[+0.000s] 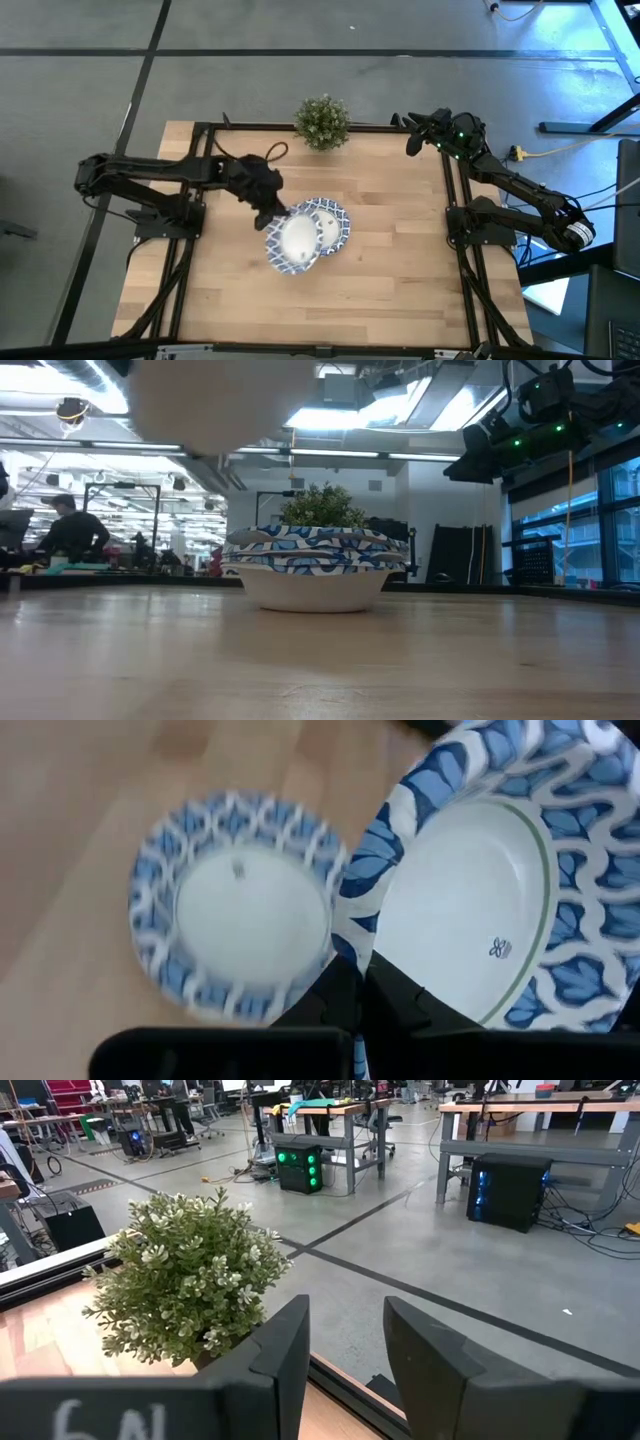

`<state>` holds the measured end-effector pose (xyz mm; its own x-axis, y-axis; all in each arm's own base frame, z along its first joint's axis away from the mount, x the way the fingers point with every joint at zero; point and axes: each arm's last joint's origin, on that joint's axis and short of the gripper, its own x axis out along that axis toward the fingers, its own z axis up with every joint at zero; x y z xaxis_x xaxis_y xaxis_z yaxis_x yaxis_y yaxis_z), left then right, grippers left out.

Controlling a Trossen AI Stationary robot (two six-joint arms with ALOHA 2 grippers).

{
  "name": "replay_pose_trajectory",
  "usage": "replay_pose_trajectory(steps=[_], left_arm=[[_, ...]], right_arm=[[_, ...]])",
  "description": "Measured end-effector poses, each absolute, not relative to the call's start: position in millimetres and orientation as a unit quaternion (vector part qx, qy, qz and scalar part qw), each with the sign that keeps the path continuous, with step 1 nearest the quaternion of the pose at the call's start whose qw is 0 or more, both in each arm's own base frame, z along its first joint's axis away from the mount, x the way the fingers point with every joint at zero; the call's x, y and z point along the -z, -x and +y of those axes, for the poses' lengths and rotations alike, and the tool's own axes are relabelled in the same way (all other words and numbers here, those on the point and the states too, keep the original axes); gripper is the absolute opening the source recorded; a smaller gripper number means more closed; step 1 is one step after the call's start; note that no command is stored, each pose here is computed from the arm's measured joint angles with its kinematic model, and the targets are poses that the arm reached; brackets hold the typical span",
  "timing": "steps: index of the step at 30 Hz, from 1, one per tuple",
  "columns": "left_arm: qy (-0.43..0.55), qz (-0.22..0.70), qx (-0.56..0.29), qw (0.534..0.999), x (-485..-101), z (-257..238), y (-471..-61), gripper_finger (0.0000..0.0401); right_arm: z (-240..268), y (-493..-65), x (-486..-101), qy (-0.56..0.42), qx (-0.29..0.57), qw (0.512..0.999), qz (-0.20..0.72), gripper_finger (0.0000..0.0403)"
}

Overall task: Nest bowls inside each other
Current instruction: Stack the white bowl on the stacked white bowls

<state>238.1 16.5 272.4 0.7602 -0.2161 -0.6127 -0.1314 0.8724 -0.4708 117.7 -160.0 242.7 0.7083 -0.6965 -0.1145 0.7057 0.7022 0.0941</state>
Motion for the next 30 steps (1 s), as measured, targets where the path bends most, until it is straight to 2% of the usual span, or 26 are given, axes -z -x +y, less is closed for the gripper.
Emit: replay_pose_trajectory(steps=[4, 8, 16, 30], left_arm=[[0.269, 0.313, 0.011, 0.911, -275, 24, -246, 0.0000], [0.274, 0.338, -0.036, 0.900, -261, 34, -252, 0.0000], [0.289, 0.346, -0.077, 0.889, -237, 59, -270, 0.0000], [0.334, 0.397, -0.079, 0.851, -195, 70, -290, 0.0000]], right_arm=[[-160, -118, -243, -0.066, 0.380, 0.922, 0.035, 0.0132], [-160, -118, -243, -0.066, 0.380, 0.922, 0.035, 0.0132], [-160, -118, -243, -0.067, 0.380, 0.922, 0.034, 0.0132], [-160, -118, -243, -0.066, 0.380, 0.922, 0.035, 0.0132]])
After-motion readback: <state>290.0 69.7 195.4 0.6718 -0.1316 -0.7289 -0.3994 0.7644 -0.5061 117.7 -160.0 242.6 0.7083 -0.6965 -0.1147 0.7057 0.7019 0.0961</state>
